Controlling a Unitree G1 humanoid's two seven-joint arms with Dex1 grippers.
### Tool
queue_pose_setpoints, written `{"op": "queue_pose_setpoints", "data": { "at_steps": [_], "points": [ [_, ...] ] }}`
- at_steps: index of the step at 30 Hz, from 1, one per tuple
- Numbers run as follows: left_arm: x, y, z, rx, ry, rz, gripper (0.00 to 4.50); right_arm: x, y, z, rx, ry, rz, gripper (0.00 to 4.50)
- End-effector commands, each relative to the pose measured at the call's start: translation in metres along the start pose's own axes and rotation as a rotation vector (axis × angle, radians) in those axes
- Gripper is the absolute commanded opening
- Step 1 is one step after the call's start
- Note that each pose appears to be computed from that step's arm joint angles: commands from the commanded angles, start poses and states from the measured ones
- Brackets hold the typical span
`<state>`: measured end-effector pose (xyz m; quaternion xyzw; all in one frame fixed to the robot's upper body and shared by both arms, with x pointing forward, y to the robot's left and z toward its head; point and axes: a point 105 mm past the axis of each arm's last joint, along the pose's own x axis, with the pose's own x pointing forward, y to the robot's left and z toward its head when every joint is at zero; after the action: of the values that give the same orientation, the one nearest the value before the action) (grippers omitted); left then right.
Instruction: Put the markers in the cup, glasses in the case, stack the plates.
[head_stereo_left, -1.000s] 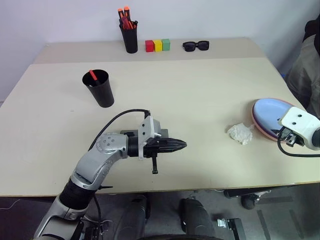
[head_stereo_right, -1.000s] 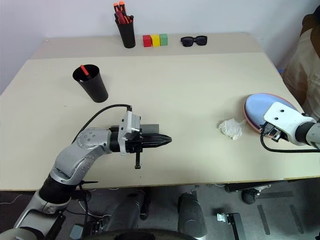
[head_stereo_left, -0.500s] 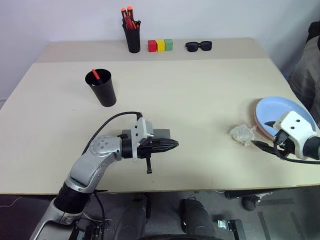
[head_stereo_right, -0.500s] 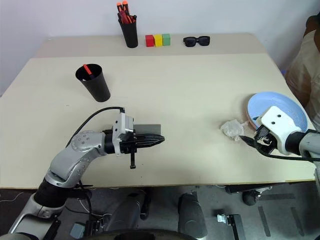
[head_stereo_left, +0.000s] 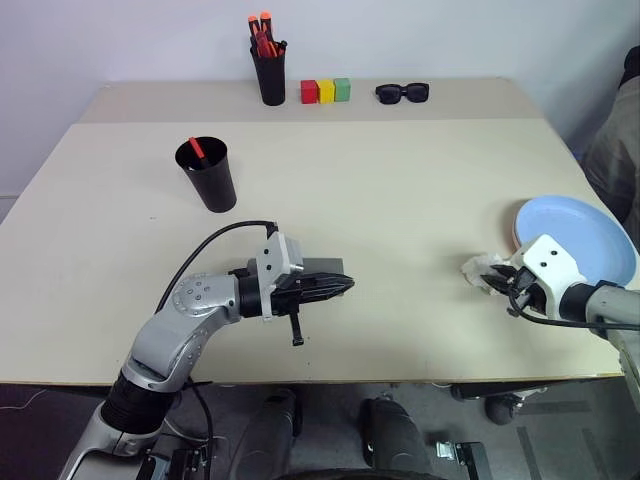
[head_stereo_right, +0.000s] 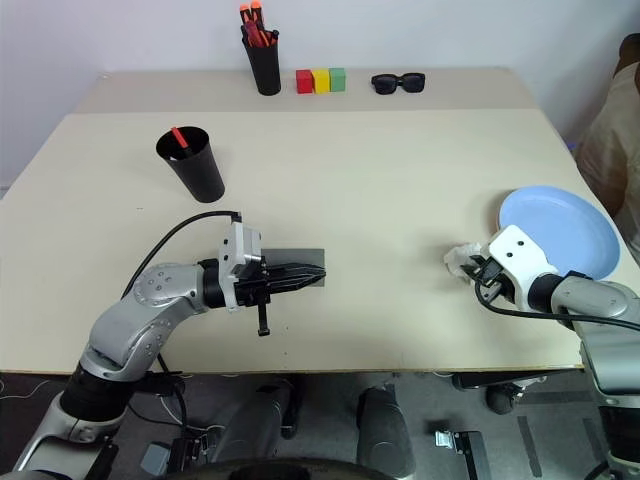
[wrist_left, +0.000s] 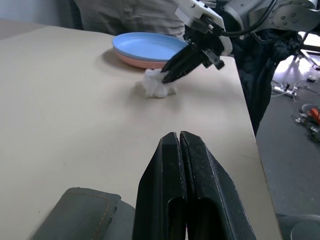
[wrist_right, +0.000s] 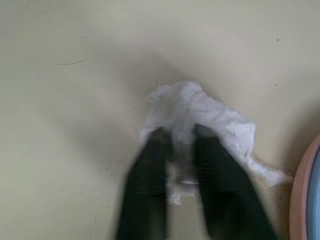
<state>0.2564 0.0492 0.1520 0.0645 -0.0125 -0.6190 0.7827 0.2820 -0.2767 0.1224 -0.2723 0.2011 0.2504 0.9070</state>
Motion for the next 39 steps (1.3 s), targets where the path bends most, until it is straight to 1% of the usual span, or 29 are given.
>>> {"op": "queue_pose_setpoints", "data": {
  "at_steps": [1, 2, 4, 6, 7, 9, 12, 13, 15, 17, 18, 20, 21, 24, 27, 29, 32, 34, 36, 39],
  "points": [
    [-0.002, -0.002, 0.012, 0.024, -0.034, -0.003, 0.00, -0.015, -0.018, 0.018, -0.046, -0.046, -0.062, 0.04],
    [-0.001, -0.002, 0.012, 0.024, -0.034, -0.003, 0.00, -0.017, -0.021, 0.020, -0.050, -0.049, -0.074, 0.04],
    [-0.001, -0.001, 0.014, 0.026, -0.037, -0.003, 0.00, -0.030, -0.053, 0.028, -0.078, -0.052, -0.210, 0.04],
    [-0.001, 0.000, 0.015, 0.025, -0.039, -0.002, 0.00, -0.041, -0.077, 0.031, -0.086, -0.043, -0.305, 0.04],
    [0.000, 0.001, 0.015, 0.024, -0.039, -0.002, 0.00, -0.044, -0.084, 0.031, -0.086, -0.036, -0.328, 0.04],
    [-0.001, 0.002, 0.014, 0.022, -0.039, 0.005, 0.00, -0.049, -0.101, 0.019, -0.074, 0.022, -0.406, 0.04],
    [-0.002, 0.004, 0.014, 0.021, -0.039, 0.020, 0.00, -0.051, -0.113, 0.002, -0.080, 0.101, -0.461, 0.04],
    [-0.004, 0.005, 0.014, 0.018, -0.042, 0.033, 0.00, -0.049, -0.116, -0.007, -0.044, 0.126, -0.477, 0.04],
    [-0.007, 0.007, 0.014, 0.014, -0.043, 0.050, 0.00, -0.046, -0.120, -0.016, 0.008, 0.145, -0.492, 0.57],
    [-0.011, 0.009, 0.014, 0.015, -0.038, 0.070, 0.00, -0.043, -0.122, -0.016, 0.001, 0.144, -0.494, 1.30],
    [-0.013, 0.011, 0.014, 0.016, -0.037, 0.085, 0.00, -0.041, -0.122, -0.013, -0.006, 0.133, -0.494, 1.87],
    [-0.018, 0.015, 0.016, 0.016, -0.042, 0.126, 0.00, -0.038, -0.122, -0.002, -0.039, 0.086, -0.490, 2.87],
    [-0.022, 0.018, 0.017, 0.018, -0.047, 0.158, 0.00, -0.035, -0.120, 0.009, -0.058, 0.034, -0.477, 3.36],
    [-0.041, 0.033, 0.018, 0.013, -0.047, 0.286, 0.00, -0.025, -0.104, 0.036, -0.051, -0.118, -0.378, 3.36],
    [-0.077, 0.049, 0.012, -0.003, -0.025, 0.489, 0.00, -0.009, -0.074, 0.056, -0.028, -0.239, -0.204, 3.36],
    [-0.103, 0.053, 0.009, -0.001, -0.014, 0.617, 0.00, 0.002, -0.052, 0.068, -0.005, -0.298, -0.090, 3.36],
    [-0.133, 0.048, 0.003, 0.009, 0.029, 0.740, 0.00, 0.013, -0.028, 0.079, 0.017, -0.356, 0.047, 3.36],
    [-0.155, 0.043, -0.003, 0.015, 0.074, 0.809, 0.00, 0.019, -0.019, 0.088, 0.035, -0.392, 0.112, 3.36],
    [-0.175, 0.039, -0.007, 0.019, 0.112, 0.883, 0.00, 0.026, -0.017, 0.093, 0.051, -0.408, 0.158, 3.36],
    [-0.190, 0.034, -0.011, 0.019, 0.134, 0.937, 0.00, 0.033, -0.018, 0.095, 0.048, -0.407, 0.188, 3.36]
  ]
}}
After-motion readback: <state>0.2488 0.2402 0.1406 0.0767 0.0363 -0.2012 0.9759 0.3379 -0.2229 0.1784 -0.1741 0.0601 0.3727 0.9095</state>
